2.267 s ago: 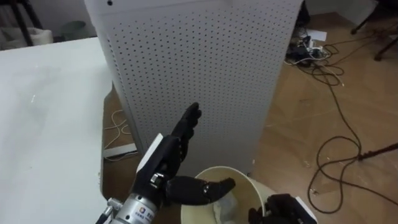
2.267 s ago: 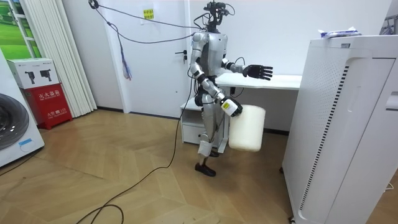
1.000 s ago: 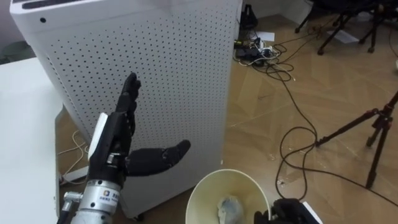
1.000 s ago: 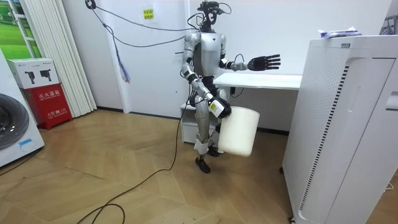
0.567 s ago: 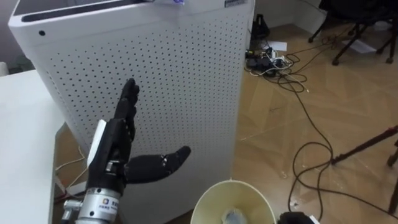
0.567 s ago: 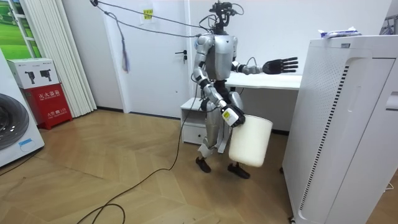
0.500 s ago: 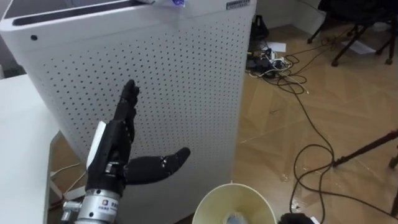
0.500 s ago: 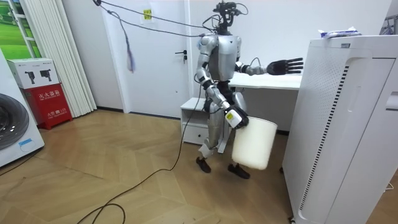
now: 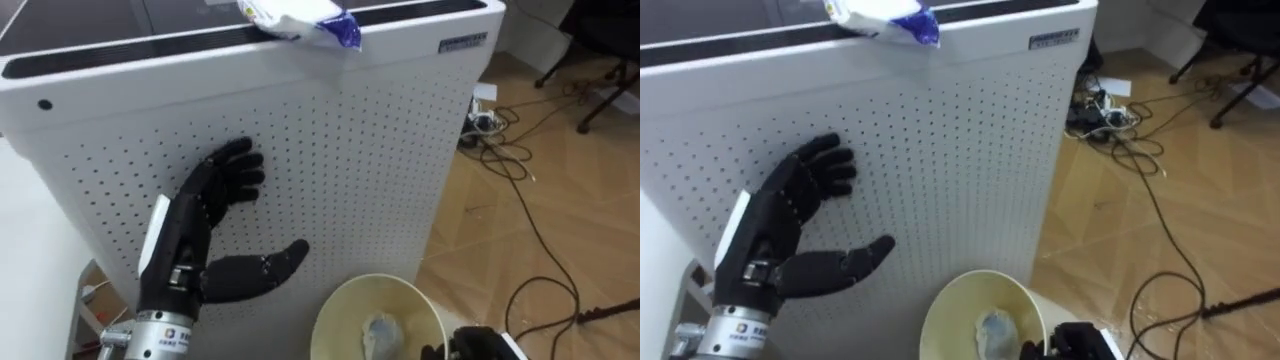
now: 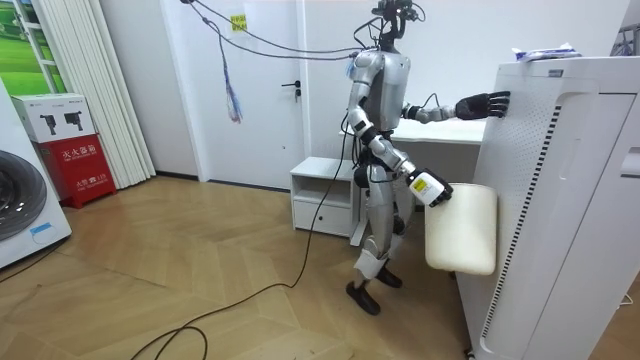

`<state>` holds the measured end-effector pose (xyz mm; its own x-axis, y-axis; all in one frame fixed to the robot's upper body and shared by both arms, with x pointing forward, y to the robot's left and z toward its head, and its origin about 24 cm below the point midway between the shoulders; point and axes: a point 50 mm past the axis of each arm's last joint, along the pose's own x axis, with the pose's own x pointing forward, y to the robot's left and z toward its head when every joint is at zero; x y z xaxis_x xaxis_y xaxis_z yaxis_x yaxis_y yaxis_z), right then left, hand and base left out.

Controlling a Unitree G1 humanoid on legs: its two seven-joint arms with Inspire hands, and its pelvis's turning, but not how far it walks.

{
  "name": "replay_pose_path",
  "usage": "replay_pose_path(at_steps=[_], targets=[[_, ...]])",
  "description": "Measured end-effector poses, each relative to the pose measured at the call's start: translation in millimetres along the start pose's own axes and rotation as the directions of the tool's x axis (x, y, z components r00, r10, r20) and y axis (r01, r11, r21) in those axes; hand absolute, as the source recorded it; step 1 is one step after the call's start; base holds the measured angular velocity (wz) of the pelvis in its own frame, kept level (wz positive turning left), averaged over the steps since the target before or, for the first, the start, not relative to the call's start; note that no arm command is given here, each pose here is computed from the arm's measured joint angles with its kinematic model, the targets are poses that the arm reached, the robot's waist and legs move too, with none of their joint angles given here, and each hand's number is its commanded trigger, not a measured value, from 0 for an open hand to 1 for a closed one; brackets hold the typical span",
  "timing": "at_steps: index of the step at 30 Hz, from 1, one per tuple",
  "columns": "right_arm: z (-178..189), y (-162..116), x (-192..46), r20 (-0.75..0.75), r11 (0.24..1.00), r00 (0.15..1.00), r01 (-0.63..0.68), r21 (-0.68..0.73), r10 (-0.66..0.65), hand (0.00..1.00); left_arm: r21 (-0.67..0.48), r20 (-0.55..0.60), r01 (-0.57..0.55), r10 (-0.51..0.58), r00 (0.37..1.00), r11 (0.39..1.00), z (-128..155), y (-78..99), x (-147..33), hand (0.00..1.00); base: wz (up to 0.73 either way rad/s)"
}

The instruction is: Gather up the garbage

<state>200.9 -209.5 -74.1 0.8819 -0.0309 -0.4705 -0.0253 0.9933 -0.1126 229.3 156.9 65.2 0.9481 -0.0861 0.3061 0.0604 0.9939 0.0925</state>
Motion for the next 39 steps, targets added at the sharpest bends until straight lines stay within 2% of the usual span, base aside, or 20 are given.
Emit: replay_pose_path(at_steps=[10,20,25,27,33,39], targets=[[1.8,0.1,0.5,0.009,1.0,1.0,-0.011,-0.003,0.011,1.0,0.139,0.058,0.071,-0.08,0.995,0.988,10.4,-4.4,0.8,0.0,0.02],[5.8,-3.4,0.4,0.028,0.999,1.0,-0.006,-0.045,0.007,1.0,0.15,0.162,0.053,-0.077,0.984,0.987,31.6,-4.0,4.4,0.0,0.12],[4.6,-6.2,-1.1,0.027,0.999,1.0,-0.006,-0.053,0.007,1.0,0.201,0.27,-0.002,-0.054,0.961,0.98,51.3,-1.2,5.9,0.0,0.01],[2.7,-7.9,-2.7,0.023,0.998,1.0,-0.013,-0.059,0.015,1.0,0.24,0.32,-0.056,-0.024,0.947,0.969,59.1,3.7,6.1,0.0,0.0],[0.0,-11.7,-5.2,0.012,0.997,1.0,-0.026,-0.073,0.027,1.0,0.219,0.427,-0.184,0.075,0.901,0.958,75.4,14.9,4.8,0.0,-0.01],[-5.3,-14.6,-11.0,-0.002,0.996,1.0,-0.022,-0.083,0.022,1.0,0.211,0.443,-0.216,0.104,0.891,0.953,75.8,19.5,3.6,0.0,0.0]])
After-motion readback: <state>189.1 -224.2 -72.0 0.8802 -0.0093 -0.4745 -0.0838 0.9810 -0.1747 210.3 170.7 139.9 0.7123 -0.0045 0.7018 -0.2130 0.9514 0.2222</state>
